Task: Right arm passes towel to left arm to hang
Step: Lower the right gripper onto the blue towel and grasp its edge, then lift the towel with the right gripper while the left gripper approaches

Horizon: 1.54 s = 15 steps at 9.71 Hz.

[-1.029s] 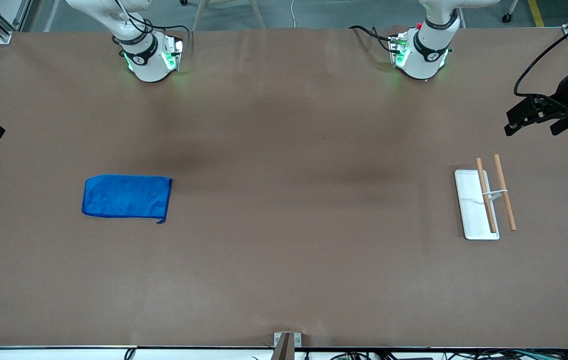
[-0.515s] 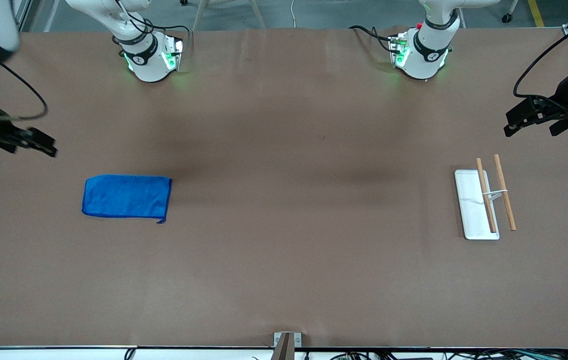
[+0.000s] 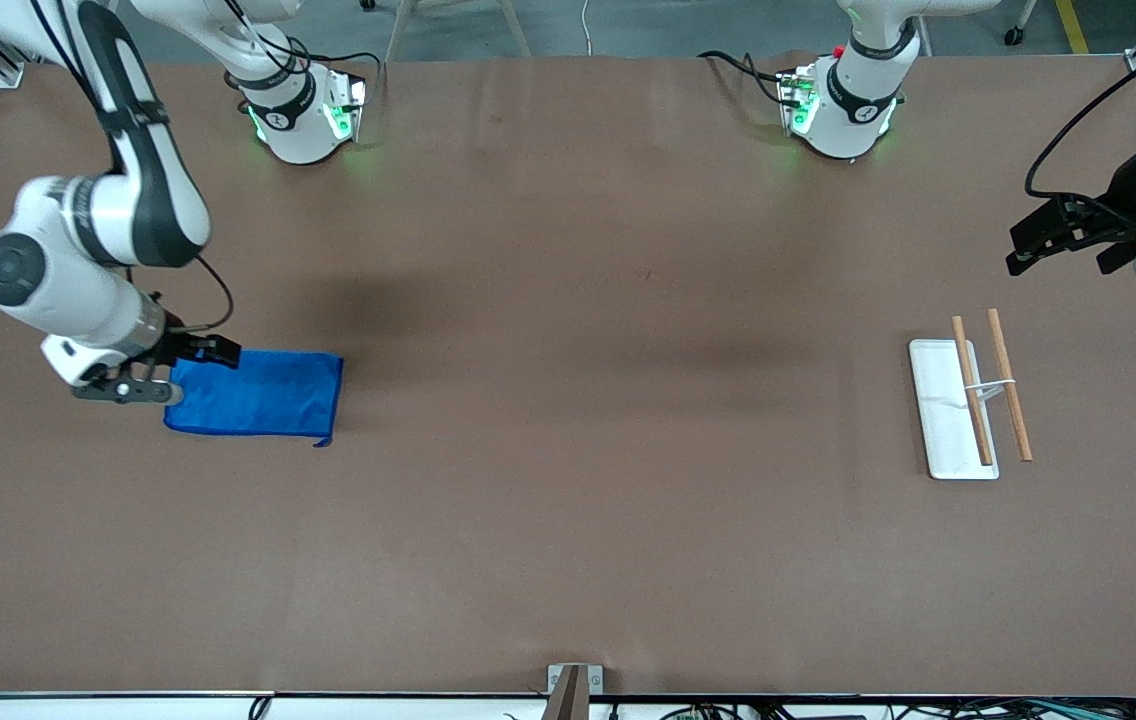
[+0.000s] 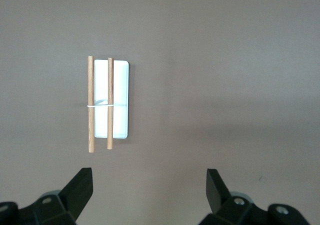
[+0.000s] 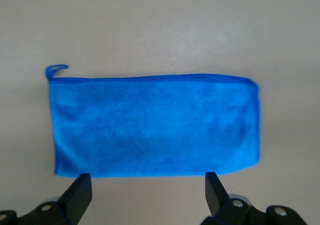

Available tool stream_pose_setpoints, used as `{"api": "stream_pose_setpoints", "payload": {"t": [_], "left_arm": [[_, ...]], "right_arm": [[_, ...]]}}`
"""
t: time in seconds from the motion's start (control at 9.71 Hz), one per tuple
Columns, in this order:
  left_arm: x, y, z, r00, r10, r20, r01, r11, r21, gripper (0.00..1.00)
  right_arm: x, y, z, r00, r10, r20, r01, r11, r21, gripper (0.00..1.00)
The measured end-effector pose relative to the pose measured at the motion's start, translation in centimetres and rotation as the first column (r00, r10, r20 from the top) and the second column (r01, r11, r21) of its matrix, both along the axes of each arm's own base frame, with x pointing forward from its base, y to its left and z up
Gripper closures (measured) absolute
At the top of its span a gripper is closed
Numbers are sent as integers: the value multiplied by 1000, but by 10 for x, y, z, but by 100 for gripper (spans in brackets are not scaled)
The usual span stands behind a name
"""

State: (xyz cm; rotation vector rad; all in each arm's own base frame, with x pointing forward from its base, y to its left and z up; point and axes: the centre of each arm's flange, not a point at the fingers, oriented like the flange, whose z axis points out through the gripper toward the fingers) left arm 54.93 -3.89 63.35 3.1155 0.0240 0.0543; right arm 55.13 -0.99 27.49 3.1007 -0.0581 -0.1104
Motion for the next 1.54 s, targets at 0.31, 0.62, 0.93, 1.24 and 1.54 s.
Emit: {"api": "stream_pose_setpoints", "payload": {"t": [0.31,0.62,0.93,1.24,1.54], "left_arm": [[1,0,-1,1000,0,-3,0,1000,0,0],[1,0,-1,1000,0,-2,0,1000,0,0],[1,0,-2,1000,0,-3,0,1000,0,0],[1,0,-2,1000,0,-3,0,1000,0,0],[1,0,-2,1000,0,-3,0,1000,0,0]], "right_arm": [[-4,-19,-75,1000,14,15,-14,1000,-1,0],[-16,-52,-106,998,25,64,-25,1000,-2,2],[-16,-46,-105,997,34,68,-34,999,1,29],[-15,-41,-99,998,42,55,-42,999,4,74],[-5,-26,-77,995,17,-99,-12,998,54,93]]}}
